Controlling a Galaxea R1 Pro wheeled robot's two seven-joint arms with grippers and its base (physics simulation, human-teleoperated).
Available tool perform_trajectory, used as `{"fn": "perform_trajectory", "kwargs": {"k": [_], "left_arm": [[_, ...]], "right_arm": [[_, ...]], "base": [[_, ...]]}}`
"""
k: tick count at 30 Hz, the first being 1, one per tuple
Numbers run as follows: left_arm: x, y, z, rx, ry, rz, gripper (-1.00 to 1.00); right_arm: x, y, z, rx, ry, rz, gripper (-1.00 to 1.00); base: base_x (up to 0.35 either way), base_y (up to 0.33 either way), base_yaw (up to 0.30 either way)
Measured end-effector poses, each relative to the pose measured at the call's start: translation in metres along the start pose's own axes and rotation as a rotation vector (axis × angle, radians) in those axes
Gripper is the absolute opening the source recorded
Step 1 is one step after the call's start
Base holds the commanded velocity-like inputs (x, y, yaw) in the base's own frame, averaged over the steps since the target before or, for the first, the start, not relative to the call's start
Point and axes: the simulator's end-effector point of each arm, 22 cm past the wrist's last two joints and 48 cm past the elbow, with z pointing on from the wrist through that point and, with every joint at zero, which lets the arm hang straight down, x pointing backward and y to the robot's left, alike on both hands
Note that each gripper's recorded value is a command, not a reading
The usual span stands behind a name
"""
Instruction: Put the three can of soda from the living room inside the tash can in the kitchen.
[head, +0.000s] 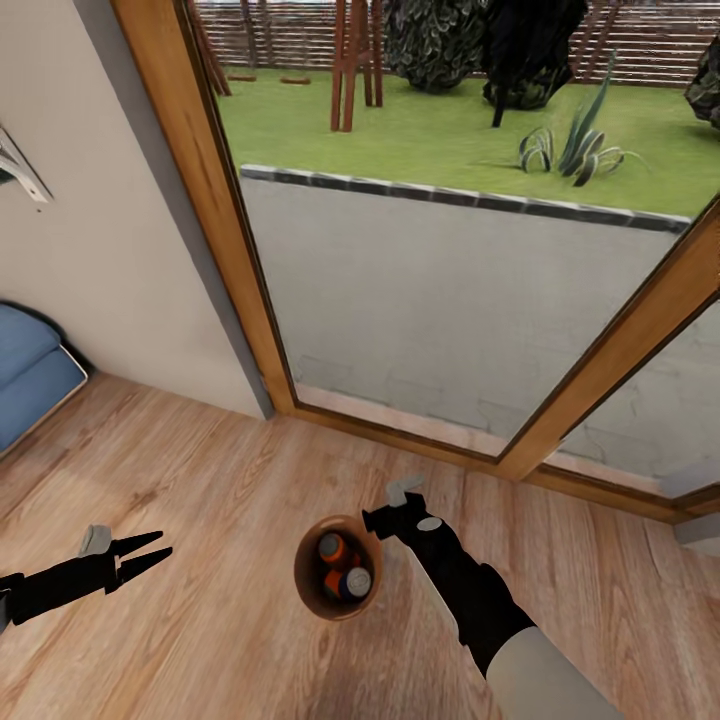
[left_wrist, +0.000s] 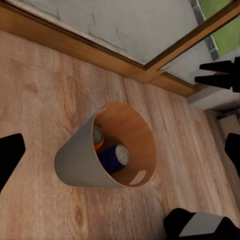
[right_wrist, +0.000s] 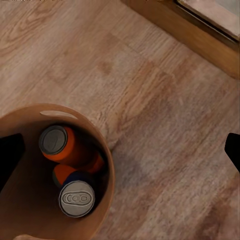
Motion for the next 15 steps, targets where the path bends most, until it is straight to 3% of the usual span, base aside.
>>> {"fn": "perform_trajectory", "kwargs": {"k": [15], "left_arm": [[-0.0097,-0.0059,-0.0021,0.004,-0.016,0.017,1.0]], "right_arm": [[-0.0105,-0.0018,-0.0074,0.007,-0.019,-0.005,1.0]], "base": [[0.0,0.0,0.0]]}}
